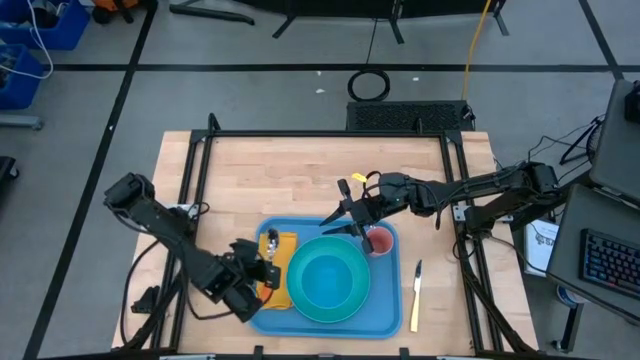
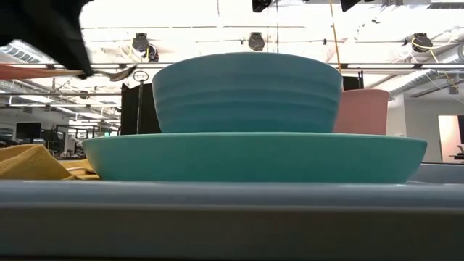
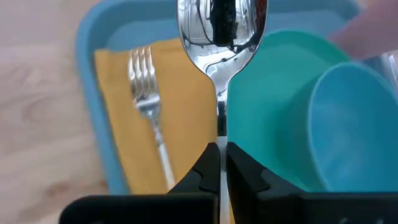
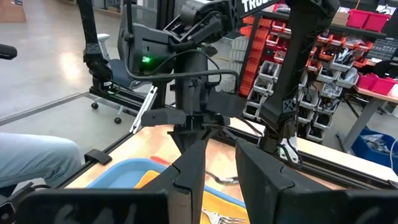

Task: Set up tray
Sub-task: Put the orange spoon on top of the yellow napkin to the right of the orange fork

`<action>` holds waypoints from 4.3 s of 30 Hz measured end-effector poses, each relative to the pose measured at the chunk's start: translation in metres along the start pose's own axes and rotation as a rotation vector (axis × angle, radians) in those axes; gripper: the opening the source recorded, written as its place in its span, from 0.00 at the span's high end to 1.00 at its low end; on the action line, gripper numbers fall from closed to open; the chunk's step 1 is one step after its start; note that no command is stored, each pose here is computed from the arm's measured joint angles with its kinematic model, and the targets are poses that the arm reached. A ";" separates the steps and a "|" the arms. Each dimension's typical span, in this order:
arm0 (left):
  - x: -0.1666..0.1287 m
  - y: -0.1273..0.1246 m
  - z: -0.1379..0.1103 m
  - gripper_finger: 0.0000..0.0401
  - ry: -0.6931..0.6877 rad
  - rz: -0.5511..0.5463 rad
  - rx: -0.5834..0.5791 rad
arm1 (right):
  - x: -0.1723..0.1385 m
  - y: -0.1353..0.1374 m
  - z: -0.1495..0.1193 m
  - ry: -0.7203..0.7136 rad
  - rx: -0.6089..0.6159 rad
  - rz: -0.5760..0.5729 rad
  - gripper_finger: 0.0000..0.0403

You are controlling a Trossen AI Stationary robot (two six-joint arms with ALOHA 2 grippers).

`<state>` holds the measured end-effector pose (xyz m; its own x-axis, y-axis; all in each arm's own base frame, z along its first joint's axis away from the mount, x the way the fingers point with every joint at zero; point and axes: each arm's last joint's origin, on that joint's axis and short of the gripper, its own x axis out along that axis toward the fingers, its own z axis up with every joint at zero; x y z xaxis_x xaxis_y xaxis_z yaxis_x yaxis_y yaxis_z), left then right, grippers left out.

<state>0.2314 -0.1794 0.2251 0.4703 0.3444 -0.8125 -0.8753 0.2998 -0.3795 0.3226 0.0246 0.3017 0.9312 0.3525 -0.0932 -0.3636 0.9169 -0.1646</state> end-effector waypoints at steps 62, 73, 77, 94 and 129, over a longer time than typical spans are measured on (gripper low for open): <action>0.085 0.026 0.003 0.98 0.227 -0.077 -0.173 | -0.010 0.010 0.010 0.014 0.004 0.033 0.80; 0.087 0.031 0.001 0.98 0.278 -0.056 -0.183 | -0.010 0.010 0.010 0.014 0.004 0.033 0.80; 0.087 0.031 0.000 0.97 0.309 -0.045 -0.183 | -0.010 0.010 0.010 0.014 0.004 0.033 0.80; 0.088 0.036 0.001 0.96 0.317 0.018 -0.206 | -0.010 0.010 0.009 0.022 0.007 0.035 0.80; 0.084 0.037 -0.005 0.98 0.353 0.008 -0.181 | -0.010 0.010 0.009 0.029 0.017 0.036 0.80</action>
<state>0.2381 -0.1444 0.1407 0.4229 0.0101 -0.9061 -0.8995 0.1257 -0.4185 0.3097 0.0323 0.3095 0.9162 0.3801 -0.1270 -0.3962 0.9067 -0.1444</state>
